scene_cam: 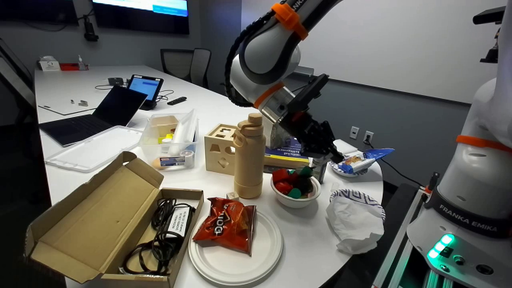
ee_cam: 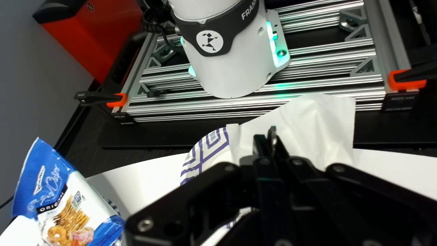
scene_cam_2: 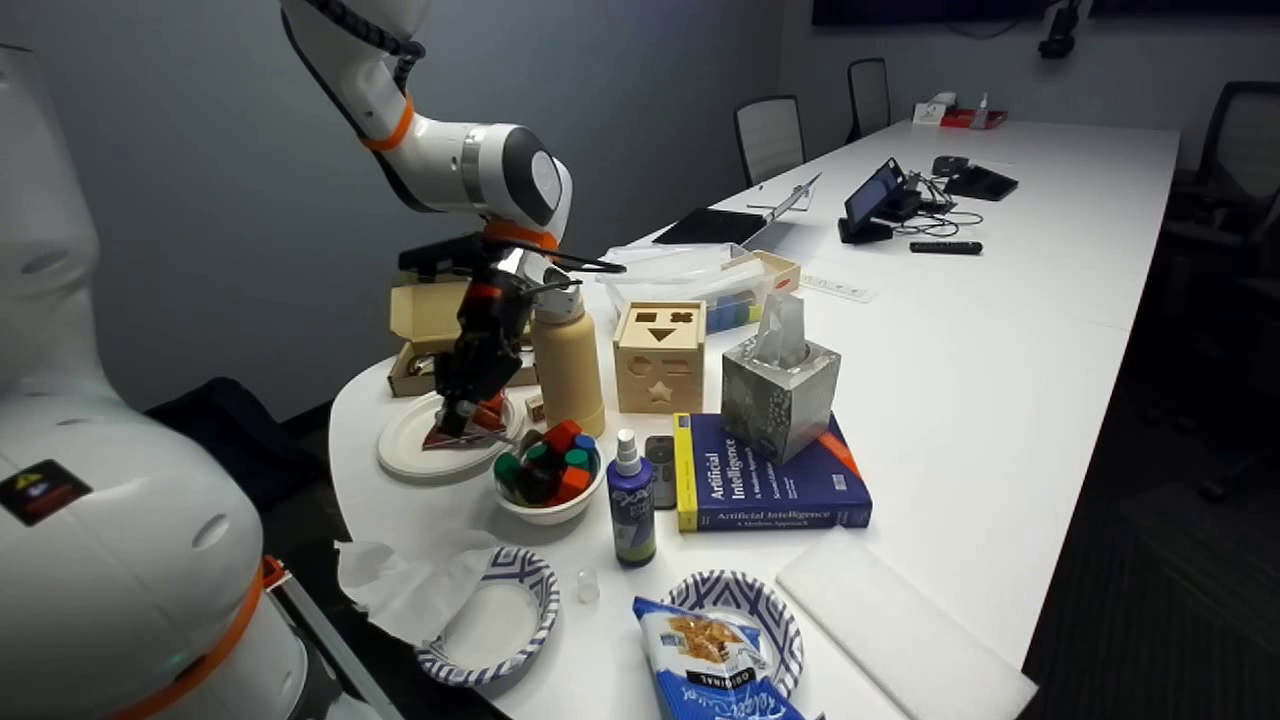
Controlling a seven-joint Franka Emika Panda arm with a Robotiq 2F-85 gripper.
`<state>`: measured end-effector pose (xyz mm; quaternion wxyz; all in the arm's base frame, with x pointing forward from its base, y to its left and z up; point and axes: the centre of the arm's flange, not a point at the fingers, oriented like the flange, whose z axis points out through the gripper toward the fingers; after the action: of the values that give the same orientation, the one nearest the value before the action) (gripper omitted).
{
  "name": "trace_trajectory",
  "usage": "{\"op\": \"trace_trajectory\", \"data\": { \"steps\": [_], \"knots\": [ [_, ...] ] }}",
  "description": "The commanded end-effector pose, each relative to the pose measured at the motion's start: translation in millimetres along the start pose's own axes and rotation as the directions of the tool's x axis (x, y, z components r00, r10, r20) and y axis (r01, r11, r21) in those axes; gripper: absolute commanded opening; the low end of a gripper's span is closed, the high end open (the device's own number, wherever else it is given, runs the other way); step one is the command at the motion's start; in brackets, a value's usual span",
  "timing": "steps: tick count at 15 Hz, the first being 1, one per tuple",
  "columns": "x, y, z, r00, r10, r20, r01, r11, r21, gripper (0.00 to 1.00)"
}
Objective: Stir the white bowl with the kitchen utensil
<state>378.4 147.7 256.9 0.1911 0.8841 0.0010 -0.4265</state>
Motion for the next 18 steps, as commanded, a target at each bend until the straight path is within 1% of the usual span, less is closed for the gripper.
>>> {"op": "trace_trajectory", "data": {
  "steps": [1,3,4,7,9,11,13,18],
  "knots": [
    [1.3,3.1,-0.5,0.996,0.086,-0.010,-0.086,0.993,-0.077,0.01],
    [-0.1,4.2,0.6,0.994,0.105,0.009,-0.103,0.988,-0.114,0.01],
    [-0.4,3.5,2.3,0.995,0.099,0.029,-0.095,0.988,-0.125,0.01],
    [0.6,-0.5,9.3,0.995,0.045,0.094,-0.033,0.991,-0.128,0.01],
    [3.9,-4.6,13.6,0.994,-0.011,0.110,0.024,0.993,-0.114,0.01],
    [8.9,-9.6,15.7,0.994,-0.067,0.086,0.075,0.993,-0.087,0.01],
    [11.4,-12.0,14.6,0.994,-0.089,0.063,0.093,0.993,-0.071,0.01],
    [7.1,-5.2,2.7,0.999,-0.014,-0.044,0.012,0.999,-0.047,0.01]
  ]
}}
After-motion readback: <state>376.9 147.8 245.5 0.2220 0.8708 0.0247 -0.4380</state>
